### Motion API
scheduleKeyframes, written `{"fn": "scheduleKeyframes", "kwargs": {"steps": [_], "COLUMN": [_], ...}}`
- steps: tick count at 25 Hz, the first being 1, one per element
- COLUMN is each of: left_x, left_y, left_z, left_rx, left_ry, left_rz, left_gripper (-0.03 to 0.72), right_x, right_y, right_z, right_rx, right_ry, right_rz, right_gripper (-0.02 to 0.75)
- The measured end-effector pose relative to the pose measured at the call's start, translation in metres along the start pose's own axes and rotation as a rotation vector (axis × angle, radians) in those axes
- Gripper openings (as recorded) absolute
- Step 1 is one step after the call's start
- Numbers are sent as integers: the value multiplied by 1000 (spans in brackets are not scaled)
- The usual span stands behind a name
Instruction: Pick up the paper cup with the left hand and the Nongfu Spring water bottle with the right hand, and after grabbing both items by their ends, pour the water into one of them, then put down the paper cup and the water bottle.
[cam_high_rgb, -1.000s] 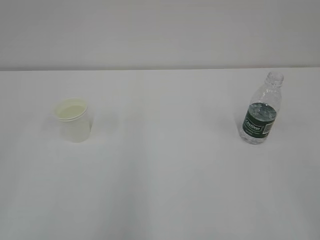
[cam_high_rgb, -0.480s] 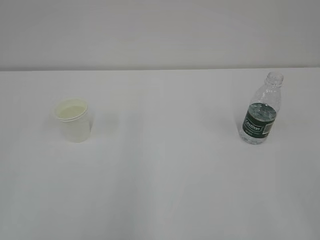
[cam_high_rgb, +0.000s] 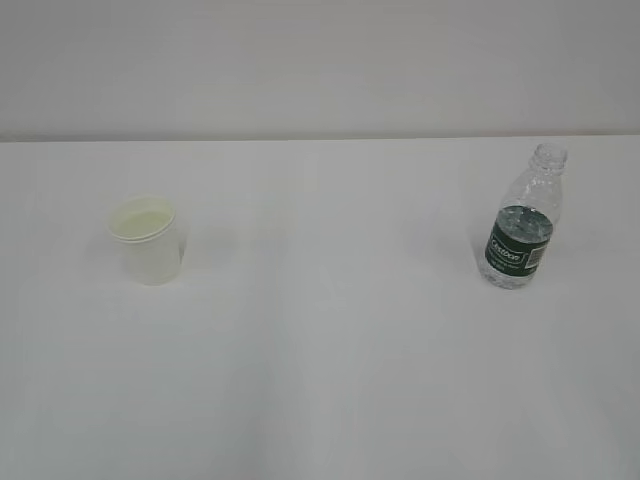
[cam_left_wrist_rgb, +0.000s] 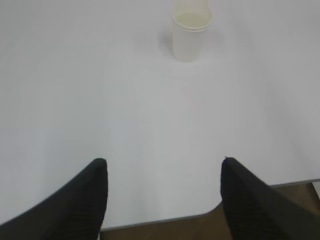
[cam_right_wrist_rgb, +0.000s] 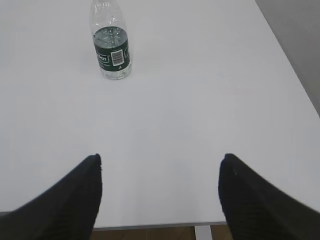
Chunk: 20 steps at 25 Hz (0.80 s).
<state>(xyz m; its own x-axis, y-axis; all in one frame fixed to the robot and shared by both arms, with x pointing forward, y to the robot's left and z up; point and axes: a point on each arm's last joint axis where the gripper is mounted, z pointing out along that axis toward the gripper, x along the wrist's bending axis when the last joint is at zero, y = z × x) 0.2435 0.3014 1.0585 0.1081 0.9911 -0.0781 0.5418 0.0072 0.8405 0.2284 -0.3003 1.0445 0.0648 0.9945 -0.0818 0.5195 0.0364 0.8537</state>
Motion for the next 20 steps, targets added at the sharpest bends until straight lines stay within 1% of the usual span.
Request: {"fn": "scheduleKeyframes", "kwargs": {"steps": [8,20], "left_x": [1,1], "left_y": [-7,-7], "left_z": [-11,-11], "left_rx": [-81,-85], "left_ry": [-8,-8], "left_rz": [-1,-1], "left_gripper": [472,464], "right_x": [0,0], "right_y": [0,0], "right_z": [0,0], "right_rx": [2,2], "right_ry": [0,3], "right_rz": [0,2], "right_gripper": [540,537]}}
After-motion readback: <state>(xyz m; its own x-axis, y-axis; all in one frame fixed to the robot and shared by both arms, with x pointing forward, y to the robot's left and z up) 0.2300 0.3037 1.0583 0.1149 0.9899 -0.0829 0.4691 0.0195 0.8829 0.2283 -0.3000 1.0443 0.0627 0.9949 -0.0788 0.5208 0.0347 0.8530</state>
